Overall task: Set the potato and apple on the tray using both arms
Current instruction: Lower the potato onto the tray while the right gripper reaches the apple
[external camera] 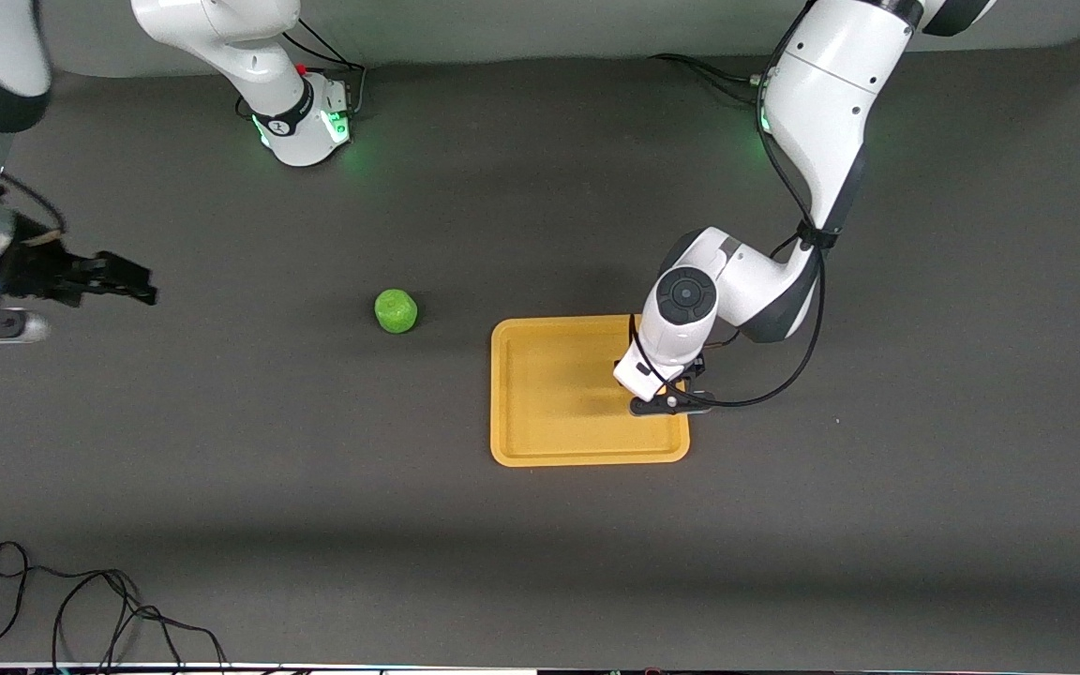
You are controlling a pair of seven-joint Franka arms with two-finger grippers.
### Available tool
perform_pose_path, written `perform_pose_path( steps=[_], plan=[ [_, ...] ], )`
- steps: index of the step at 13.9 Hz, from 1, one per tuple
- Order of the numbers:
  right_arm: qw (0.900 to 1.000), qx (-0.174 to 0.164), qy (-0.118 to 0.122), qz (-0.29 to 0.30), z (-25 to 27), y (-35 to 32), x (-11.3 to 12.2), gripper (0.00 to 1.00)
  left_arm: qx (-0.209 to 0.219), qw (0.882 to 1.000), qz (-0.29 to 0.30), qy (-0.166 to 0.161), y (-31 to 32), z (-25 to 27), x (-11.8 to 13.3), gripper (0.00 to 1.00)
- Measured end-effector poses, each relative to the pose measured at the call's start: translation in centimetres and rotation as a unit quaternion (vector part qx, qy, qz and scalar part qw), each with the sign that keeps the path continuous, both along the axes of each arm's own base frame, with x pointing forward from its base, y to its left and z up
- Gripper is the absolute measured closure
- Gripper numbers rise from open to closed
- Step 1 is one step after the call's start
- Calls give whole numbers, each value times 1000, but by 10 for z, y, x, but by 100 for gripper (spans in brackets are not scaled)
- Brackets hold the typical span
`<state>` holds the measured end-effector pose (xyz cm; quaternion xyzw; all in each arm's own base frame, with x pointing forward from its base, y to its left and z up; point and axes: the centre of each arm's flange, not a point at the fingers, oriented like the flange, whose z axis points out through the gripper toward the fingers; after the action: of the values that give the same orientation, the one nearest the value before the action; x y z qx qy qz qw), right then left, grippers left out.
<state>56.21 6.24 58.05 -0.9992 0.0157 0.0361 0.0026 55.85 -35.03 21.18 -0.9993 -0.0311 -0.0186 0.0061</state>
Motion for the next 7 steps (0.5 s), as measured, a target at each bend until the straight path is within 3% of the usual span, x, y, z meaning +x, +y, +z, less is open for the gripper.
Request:
perform_pose_path(
  steps=[1, 5, 7],
  plan=[
    [1000, -1, -5, -2, 2, 32, -8, 0, 3, 1000, -1, -2, 2, 0, 1, 37],
    [1000, 0, -19, -22, 1, 135, -44, 0, 7, 1000, -5, -8, 3, 2, 4, 1],
    [999, 2, -24, -22, -7, 163, -64, 0, 7, 1000, 1, -12, 7, 14, 12, 0]
  ],
)
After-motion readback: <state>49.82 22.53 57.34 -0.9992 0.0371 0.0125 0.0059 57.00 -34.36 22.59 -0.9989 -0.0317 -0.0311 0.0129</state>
